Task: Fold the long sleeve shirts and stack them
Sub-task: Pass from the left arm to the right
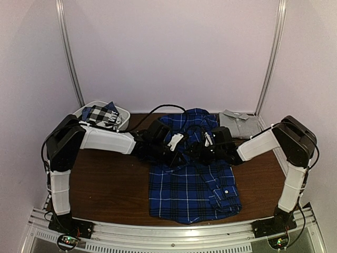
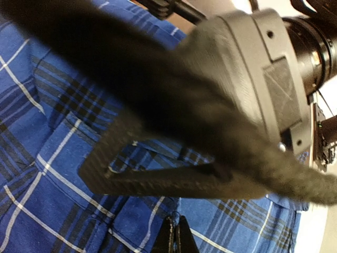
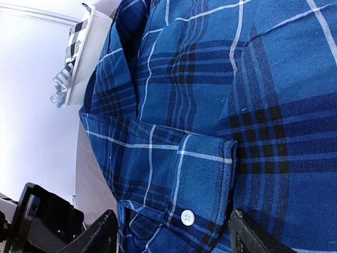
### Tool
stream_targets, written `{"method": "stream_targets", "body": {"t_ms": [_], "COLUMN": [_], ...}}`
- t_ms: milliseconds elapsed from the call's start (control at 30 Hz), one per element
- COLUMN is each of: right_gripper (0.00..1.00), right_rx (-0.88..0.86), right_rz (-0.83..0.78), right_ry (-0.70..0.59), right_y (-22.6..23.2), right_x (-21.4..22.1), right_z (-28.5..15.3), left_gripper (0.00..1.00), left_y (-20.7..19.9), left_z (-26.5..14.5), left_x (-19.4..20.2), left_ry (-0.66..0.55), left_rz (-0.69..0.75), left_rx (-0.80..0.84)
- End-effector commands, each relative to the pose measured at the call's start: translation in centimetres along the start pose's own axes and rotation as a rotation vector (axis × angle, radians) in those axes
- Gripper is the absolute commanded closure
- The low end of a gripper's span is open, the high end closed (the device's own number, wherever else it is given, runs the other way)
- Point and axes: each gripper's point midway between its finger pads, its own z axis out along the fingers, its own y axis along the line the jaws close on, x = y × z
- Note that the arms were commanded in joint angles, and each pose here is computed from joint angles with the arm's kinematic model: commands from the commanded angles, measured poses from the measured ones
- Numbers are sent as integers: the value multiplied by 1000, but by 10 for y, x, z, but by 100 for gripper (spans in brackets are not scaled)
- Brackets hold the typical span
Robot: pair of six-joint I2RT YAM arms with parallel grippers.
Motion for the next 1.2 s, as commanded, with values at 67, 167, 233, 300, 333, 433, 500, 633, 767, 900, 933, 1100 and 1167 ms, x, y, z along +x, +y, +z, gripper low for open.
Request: {"method": "stream_targets", "body": {"t_ms": [67,167,233,300,333,433,500,633,767,900,933,1100,1167], "right_gripper": [27,28,29,29,29,29,29,33,42,56,58,79,89], "right_rx": [23,40,64,80,82,70,52,16,-14,-34,-36,-44,-45], "right_rz": [14,37,43,44,45,55,67,73,76,76,77,73,67], "right_ry": [10,18,15,5,3,9,10,14,13,23,26,22,19], "right_y": [-4,-9,-13,-15,-15,-14,-11,-1,9,16,17,21,23], "right_x": [7,10,9,8,8,9,9,8,5,5,6,3,1], "right_z": [-1,0,-1,-3,-4,-2,0,6,10,14,15,15,15], "left_gripper": [100,100,100,100,100,100,100,100,100,100,100,100,100], "left_y": [-2,-5,-4,-5,-6,-11,-12,-14,-13,-11,-11,-11,-10], "left_z": [-20,-22,-24,-30,-34,-40,-40,-36,-31,-29,-29,-29,-30], "left_x": [-30,-32,-32,-35,-37,-41,-41,-39,-35,-35,-35,-37,-37], "left_ry": [-151,-165,-175,-202,-217,-232,-231,-221,-205,-201,-201,-205,-206], "left_rz": [17,22,22,24,28,41,43,44,38,34,34,28,18], "left_rx": [-38,-25,-29,-39,-40,-29,-18,-1,8,2,2,-3,-9]}}
